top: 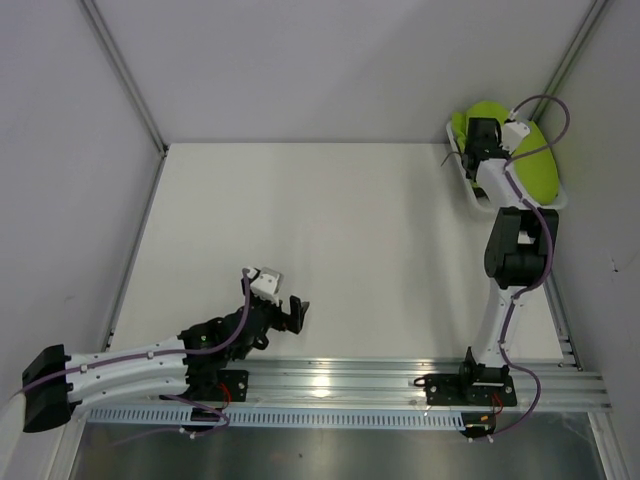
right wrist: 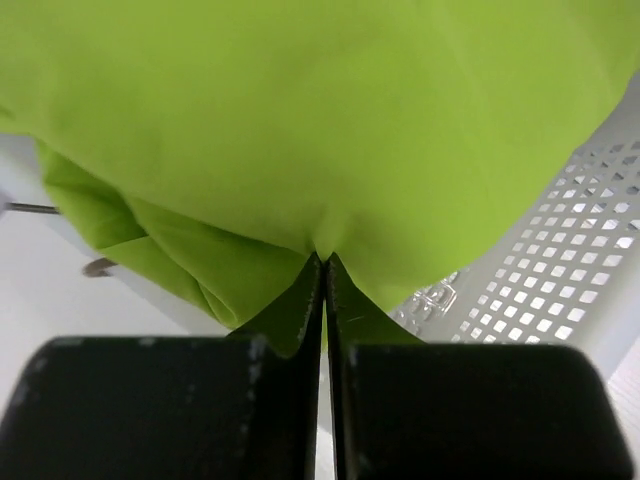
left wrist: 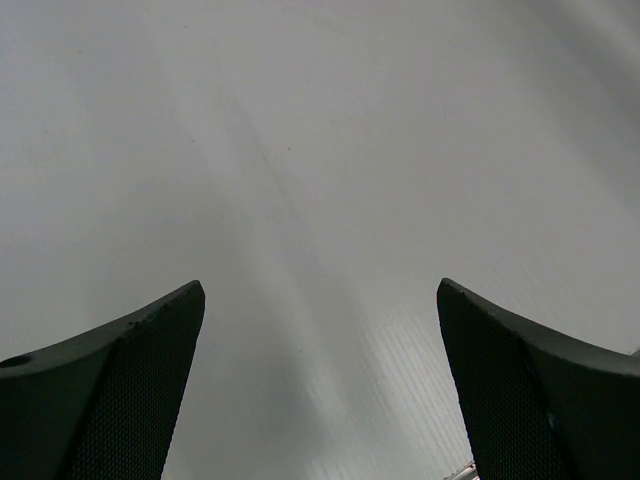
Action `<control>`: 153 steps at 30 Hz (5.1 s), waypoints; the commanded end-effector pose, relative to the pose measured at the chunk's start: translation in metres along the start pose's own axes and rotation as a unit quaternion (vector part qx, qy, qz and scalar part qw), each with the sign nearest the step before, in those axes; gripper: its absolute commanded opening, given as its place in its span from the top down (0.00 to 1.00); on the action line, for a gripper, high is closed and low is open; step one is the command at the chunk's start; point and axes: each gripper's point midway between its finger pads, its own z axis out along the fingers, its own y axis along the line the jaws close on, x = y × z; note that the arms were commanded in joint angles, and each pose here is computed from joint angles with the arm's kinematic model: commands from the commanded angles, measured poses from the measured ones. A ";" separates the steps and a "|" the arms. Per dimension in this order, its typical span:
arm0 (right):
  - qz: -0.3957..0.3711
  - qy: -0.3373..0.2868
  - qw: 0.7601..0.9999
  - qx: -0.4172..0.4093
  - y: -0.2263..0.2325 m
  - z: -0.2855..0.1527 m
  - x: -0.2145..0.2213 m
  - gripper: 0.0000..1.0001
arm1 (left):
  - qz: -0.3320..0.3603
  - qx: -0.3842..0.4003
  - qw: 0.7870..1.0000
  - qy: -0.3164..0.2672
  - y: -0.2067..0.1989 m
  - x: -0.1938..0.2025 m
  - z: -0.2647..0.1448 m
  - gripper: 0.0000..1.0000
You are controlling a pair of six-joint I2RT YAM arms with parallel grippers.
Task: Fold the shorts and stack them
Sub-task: Grab the shorts from the pile, then move the shorts to the center of the board, then flatten the shorts out
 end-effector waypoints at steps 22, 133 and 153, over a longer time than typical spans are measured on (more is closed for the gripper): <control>0.069 -0.157 0.752 -0.637 0.027 -0.515 -0.210 1.00 | -0.038 -0.006 0.998 -0.050 0.002 -0.034 -0.007 0.01; -0.058 0.343 0.836 -0.424 -0.135 -0.335 0.271 0.44 | 0.058 0.172 0.983 0.015 -0.076 -0.016 0.006 0.01; -0.080 0.287 0.863 -0.408 -0.108 -0.338 0.252 0.86 | 0.187 0.129 0.969 0.099 -0.085 -0.002 0.047 0.01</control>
